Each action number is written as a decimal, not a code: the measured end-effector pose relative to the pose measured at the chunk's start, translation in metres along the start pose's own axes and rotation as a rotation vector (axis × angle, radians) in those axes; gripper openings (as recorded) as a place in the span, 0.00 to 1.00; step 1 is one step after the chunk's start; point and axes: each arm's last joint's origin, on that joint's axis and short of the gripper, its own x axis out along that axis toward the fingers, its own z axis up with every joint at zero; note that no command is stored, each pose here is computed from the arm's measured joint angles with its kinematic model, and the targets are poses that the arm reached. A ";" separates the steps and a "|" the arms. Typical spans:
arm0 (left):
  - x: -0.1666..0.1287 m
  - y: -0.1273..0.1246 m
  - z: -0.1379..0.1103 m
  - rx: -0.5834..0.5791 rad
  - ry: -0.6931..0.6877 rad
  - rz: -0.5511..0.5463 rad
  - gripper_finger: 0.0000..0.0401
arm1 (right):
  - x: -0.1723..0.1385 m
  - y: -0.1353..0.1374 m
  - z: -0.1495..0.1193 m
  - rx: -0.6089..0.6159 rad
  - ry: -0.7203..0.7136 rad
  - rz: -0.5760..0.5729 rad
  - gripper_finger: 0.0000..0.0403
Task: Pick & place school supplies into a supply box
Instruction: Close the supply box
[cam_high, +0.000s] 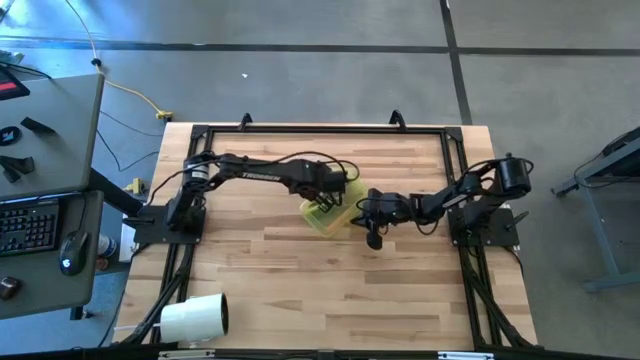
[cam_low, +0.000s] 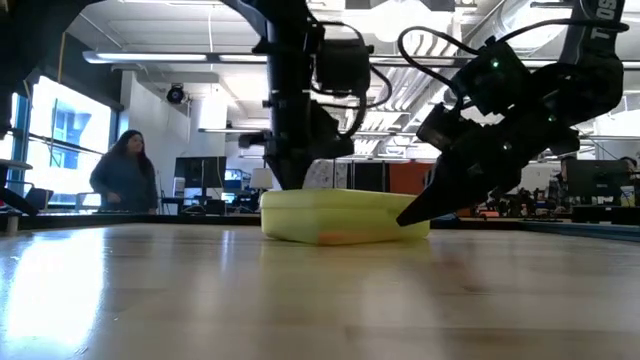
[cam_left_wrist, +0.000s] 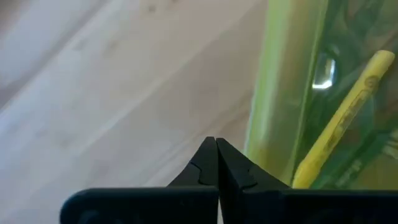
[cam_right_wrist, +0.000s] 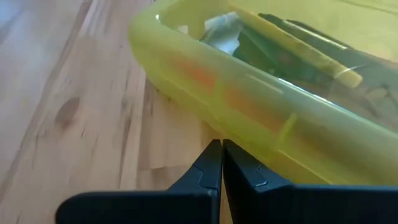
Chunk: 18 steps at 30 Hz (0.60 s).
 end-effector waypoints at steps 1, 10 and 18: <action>0.004 0.001 0.001 -0.002 0.003 -0.023 0.05 | 0.000 0.000 0.000 0.000 -0.002 -0.008 0.00; 0.016 -0.005 0.006 0.031 -0.049 -0.150 0.10 | 0.000 -0.001 0.000 0.000 -0.001 -0.029 0.00; 0.016 -0.007 0.007 0.007 -0.047 -0.187 0.03 | 0.000 -0.002 0.000 0.003 -0.007 -0.064 0.00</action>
